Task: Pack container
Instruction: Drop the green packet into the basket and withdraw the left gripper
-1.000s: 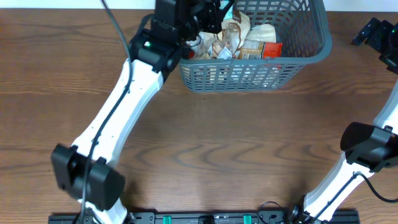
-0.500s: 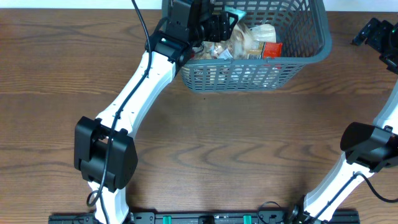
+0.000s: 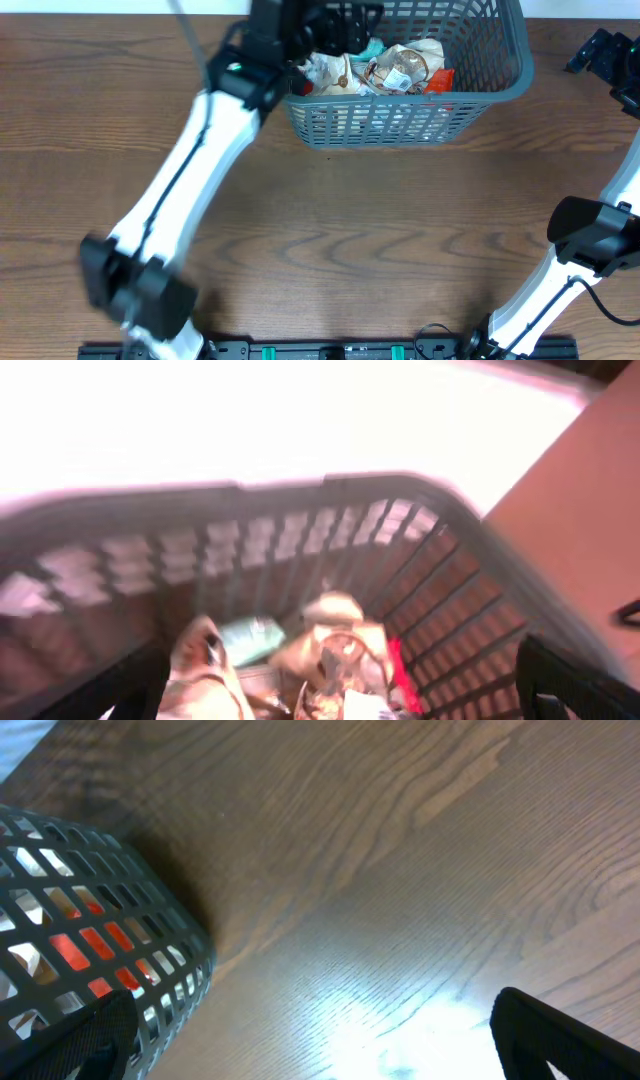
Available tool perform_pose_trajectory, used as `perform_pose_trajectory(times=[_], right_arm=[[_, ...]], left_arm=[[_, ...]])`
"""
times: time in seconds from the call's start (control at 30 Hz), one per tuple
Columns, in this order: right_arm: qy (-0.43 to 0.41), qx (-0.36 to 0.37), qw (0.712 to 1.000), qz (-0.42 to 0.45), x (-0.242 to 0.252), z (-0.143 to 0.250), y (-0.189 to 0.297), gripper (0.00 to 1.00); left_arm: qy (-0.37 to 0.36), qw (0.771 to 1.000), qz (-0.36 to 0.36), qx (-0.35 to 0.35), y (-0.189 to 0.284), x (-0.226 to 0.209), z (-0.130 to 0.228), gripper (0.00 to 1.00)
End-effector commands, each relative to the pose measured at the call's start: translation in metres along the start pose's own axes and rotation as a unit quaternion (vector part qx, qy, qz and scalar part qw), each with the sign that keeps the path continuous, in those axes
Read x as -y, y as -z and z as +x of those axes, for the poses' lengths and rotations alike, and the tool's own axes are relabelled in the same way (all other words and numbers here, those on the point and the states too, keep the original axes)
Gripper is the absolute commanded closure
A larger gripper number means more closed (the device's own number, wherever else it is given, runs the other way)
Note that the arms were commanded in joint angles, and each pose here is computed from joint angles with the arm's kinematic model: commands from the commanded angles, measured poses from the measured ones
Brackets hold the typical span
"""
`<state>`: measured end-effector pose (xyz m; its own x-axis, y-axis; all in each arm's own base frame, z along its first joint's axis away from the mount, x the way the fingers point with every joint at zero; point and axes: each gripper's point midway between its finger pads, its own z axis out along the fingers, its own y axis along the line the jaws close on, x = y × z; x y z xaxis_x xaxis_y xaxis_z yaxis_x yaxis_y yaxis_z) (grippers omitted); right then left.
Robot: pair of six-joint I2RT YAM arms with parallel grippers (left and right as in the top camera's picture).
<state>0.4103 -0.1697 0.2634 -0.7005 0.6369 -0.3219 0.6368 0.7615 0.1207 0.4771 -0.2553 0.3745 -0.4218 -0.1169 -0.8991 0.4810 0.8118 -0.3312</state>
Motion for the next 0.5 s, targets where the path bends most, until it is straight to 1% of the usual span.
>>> perform_pose_trajectory(times=[0.0,0.1,0.23,0.33,0.47], right_arm=[[0.003,0.000,1.000,-0.004,-0.003,0.002,0.003,0.01],[0.003,0.000,1.000,-0.004,-0.003,0.002,0.003,0.01],[0.003,0.000,1.000,-0.004,-0.003,0.002,0.003,0.01],[0.003,0.000,1.000,-0.004,-0.003,0.002,0.003,0.01],[0.003,0.000,1.000,-0.004,-0.003,0.002,0.003,0.01]], left_arm=[[-0.056,0.993,-0.051,0.086,0.090,0.011,-0.068,0.01],[-0.075,0.986,-0.120,0.084,0.148,0.001,-0.071,0.01],[-0.082,0.976,-0.190,0.062,0.223,-0.010,-0.056,0.01],[-0.081,0.973,-0.216,0.027,0.269,-0.013,-0.031,0.01],[-0.081,0.969,-0.231,-0.042,0.317,-0.017,0.014,0.01]])
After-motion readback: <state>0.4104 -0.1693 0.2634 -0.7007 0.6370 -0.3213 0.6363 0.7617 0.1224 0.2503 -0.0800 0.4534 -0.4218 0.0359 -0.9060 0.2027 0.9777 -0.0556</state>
